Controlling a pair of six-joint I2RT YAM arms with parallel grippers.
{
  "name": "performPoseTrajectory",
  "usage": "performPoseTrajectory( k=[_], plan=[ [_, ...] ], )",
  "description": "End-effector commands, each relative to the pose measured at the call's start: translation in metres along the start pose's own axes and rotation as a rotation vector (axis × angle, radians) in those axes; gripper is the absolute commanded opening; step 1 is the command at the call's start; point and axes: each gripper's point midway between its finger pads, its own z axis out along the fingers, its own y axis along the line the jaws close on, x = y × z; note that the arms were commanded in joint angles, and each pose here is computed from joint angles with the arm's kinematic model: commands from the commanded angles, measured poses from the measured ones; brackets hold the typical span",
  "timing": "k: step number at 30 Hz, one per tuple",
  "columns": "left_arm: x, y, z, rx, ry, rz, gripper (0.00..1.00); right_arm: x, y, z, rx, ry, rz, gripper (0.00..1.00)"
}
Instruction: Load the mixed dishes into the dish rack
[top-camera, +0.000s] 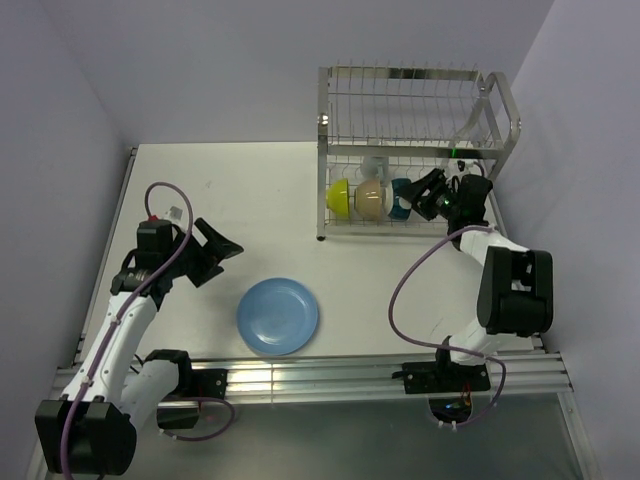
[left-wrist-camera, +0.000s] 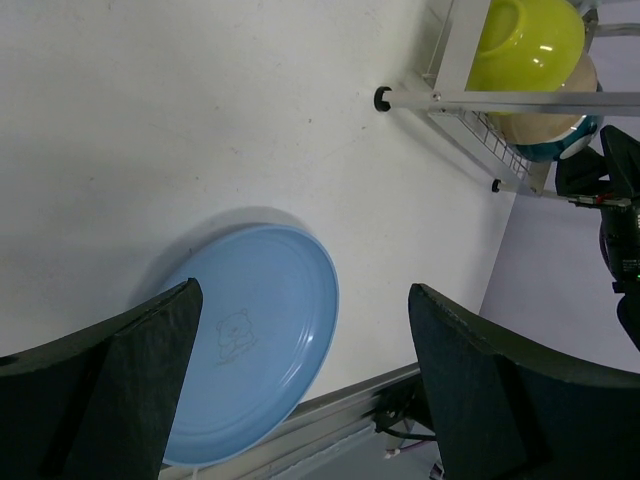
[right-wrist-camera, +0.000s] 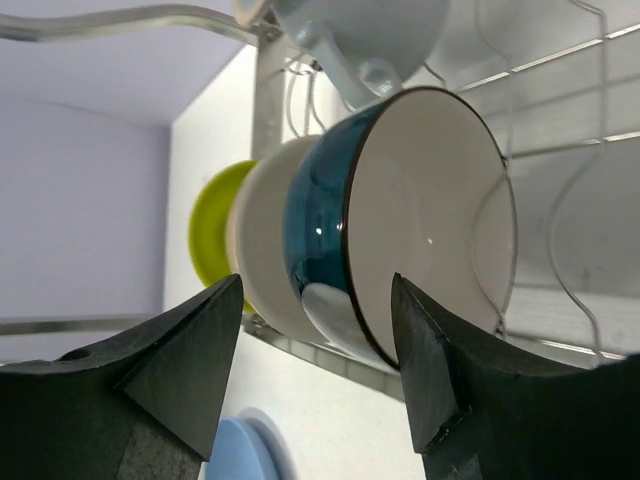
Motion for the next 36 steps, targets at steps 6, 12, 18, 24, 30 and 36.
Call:
performPoseTrajectory(
  k=[6, 12, 18, 24, 30, 36],
  plan=[
    [-0.006, -0.01, -0.014, 0.015, -0.036, 0.016, 0.91, 0.003, -0.028, -0.023, 0.186, -0.041, -0.027, 0.73],
    [-0.006, -0.009, -0.019, 0.001, -0.048, 0.018, 0.91, 0.016, -0.036, -0.036, 0.215, -0.046, -0.045, 0.74],
    [0.0, 0.005, -0.014, -0.042, -0.033, -0.012, 0.91, 0.017, -0.036, -0.044, 0.238, -0.058, -0.058, 0.74],
    [0.007, 0.018, -0.006, -0.061, -0.014, -0.029, 0.91, 0.015, -0.033, -0.048, 0.242, -0.066, -0.09, 0.75],
    [0.009, 0.018, -0.001, -0.042, -0.011, -0.03, 0.91, 0.015, -0.038, -0.044, 0.268, -0.099, -0.134, 0.73],
    [0.009, 0.018, 0.003, -0.035, 0.002, -0.027, 0.9, 0.015, -0.032, -0.039, 0.396, -0.135, -0.261, 0.73]
  ],
)
